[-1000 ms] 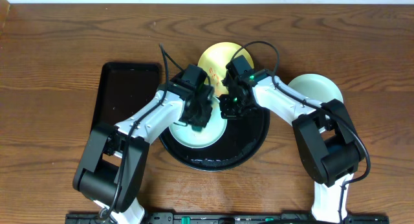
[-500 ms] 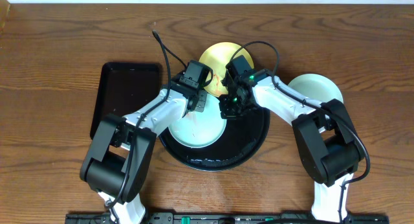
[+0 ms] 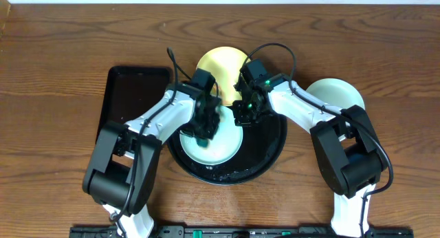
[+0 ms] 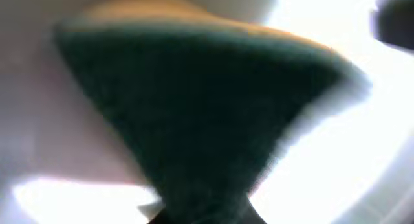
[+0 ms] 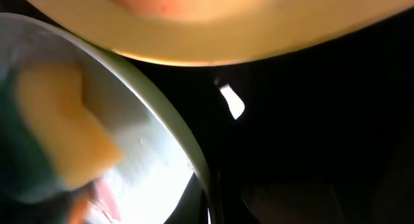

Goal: Clean dirty plates on tray and stack at the side
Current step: 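Scrub the pale green plate with the sponge while right gripper holds it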

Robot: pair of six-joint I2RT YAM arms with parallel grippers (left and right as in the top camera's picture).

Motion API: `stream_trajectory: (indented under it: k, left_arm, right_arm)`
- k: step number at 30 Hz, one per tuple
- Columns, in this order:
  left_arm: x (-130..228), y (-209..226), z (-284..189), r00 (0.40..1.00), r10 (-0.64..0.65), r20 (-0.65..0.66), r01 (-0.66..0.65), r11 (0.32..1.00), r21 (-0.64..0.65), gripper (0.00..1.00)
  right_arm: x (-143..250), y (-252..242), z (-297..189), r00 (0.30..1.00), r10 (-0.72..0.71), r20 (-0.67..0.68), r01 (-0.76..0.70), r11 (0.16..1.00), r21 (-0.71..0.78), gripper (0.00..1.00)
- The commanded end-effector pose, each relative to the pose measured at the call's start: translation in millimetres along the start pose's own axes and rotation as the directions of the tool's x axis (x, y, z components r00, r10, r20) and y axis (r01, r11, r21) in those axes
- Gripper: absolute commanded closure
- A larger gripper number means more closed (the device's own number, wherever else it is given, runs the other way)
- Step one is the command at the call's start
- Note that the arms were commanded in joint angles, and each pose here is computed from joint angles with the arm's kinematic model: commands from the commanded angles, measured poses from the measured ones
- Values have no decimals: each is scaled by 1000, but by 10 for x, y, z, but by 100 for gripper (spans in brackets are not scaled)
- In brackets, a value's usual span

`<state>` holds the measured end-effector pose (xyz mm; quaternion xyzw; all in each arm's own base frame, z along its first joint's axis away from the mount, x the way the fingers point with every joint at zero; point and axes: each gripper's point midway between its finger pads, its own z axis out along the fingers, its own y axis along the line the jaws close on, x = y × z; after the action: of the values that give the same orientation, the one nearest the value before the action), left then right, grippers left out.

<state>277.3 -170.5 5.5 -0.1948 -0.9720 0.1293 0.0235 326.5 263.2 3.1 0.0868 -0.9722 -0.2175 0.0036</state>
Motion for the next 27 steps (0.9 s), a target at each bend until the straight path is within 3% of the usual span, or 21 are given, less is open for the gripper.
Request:
stream_trajectory:
  k: [1,8,13,15,17,19,21,24,27]
  left_arm:
    - [230,-369,148,993,87,-79,-70,977,201,92]
    - [372,-396,111,987,73,-141,-41,975,217,92]
    - [253,-353,132,992,84,-92,-65,979,195,93]
    - [159,-199,160,997,34,-65,-27,994,105,93]
    - [79,128,164,996,-89,-28,86,993,-83,93]
    - [16,530,86,976,-208,59,216,929,-300,92]
    - [-48,874,-65,940,-285,186,340,818,-463,93]
    - [-172,1098,-221,899,-298,321,432,721,-541,92]
    - [-228,1063,-200,895,-298,333,437,738,-514,93]
  right_arm:
    - [38,-6,86,999,22,-26,-22,1000,-9,99]
    - [36,-6,86,999,22,-25,-22,1000,-10,99]
    - [34,-3,86,999,21,-24,-21,1000,-10,99]
    - [36,-4,86,999,21,-25,-21,1000,-10,99]
    - [40,-5,86,999,22,-26,-22,1000,-9,99]
    - [41,-6,86,999,22,-26,-22,1000,-9,99]
    - [41,-6,86,999,22,-26,-22,1000,-9,99]
    - [40,-5,86,999,22,-26,-22,1000,-9,99]
    - [42,-4,86,1000,15,-27,-15,1000,-10,99]
